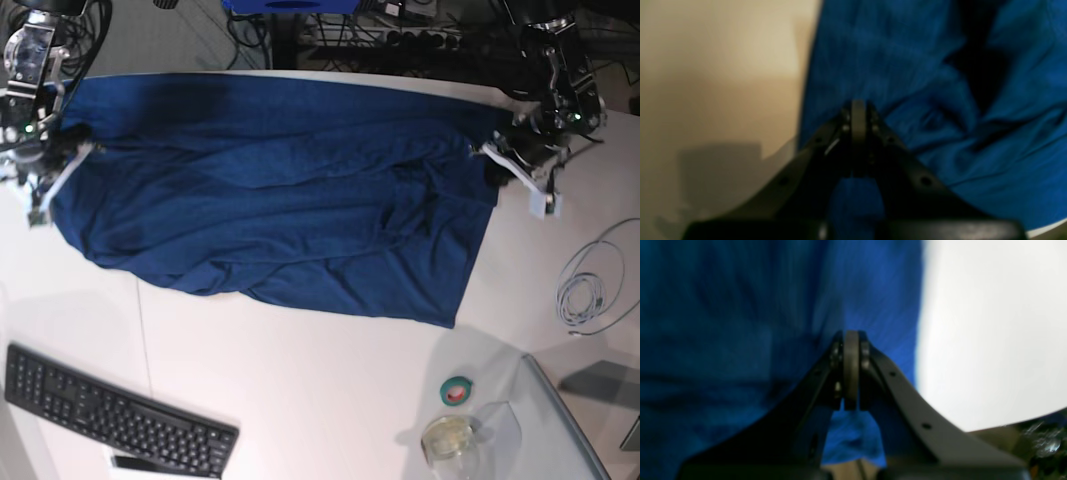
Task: Layout the t-shirt on the table in an organized manner, then fold the t-shirt properly
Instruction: 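Move both grippers to the opposite shirt edge and grasp it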
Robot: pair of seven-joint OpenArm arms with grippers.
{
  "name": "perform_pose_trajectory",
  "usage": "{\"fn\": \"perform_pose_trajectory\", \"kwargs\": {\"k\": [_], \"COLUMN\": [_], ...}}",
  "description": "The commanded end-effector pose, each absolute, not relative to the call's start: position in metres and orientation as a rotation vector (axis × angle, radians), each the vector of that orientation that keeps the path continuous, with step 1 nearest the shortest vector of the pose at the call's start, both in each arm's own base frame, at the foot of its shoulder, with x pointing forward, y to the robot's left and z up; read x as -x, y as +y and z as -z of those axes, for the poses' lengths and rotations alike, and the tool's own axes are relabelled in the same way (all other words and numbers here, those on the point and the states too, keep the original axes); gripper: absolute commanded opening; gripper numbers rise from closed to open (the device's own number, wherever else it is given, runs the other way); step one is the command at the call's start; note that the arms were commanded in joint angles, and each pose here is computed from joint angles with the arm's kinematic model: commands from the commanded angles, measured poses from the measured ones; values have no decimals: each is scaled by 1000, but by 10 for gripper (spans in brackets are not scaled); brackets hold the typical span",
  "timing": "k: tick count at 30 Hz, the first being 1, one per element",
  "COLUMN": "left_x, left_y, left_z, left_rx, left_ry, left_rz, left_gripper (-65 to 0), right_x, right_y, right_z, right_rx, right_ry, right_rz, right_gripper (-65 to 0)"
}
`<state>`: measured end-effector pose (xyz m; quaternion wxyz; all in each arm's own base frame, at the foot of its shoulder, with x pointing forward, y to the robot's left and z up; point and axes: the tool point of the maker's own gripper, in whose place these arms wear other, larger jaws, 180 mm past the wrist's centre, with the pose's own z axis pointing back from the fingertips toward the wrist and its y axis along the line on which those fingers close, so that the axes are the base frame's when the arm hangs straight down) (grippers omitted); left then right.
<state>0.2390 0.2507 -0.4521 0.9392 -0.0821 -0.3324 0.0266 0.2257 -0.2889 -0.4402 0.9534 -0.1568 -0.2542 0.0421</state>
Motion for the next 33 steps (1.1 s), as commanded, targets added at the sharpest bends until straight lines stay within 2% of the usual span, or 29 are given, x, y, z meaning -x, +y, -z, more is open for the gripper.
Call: {"fn": "perform_pose_trajectory", "kwargs": {"k": [1,4,6,10,14,19,21,23,25,29,33], "left_x": [-260,-279,-297,-346,-385,-427,-437,-444,-452,-468,-472], "left_y": [251,251,252,254,252,241,233,230,227,225,237], "left_z": [426,399,387,375,385,406,411,409,405,406,428], "left_rx": [164,132,125,159,212,237,256,283,308,330,247], "left_ry": [-771,-796,-821,-857,-811,-756,-758,-789,-832,-880,-881], "left_rz": [-34,12,23,14,7,22,18,-3,-28,-93,-195], "left_gripper": [-650,-650,-650,-650,-650,-643,-472,-329,-234,-217,-217], "right_x": [-246,-279,-306,-364,-400,-424,-427,-427,-423,-412,-403], "right_y": [-293,-292,-288,-259,-236,-224,-220,-220,-222,-223,-223], "right_z": [415,379,365,380,405,419,421,422,425,435,443], "right_rx": [346,370,359,227,107,19,2,0,1,2,-2], "right_ry": [-602,-716,-771,-747,-671,-635,-658,-664,-652,-628,-608], "right_rz": [-95,-106,-107,-225,-256,-223,-221,-221,-220,-220,-224], "right_gripper": [-642,-638,-602,-425,-306,-294,-294,-294,-294,-294,-294]}}
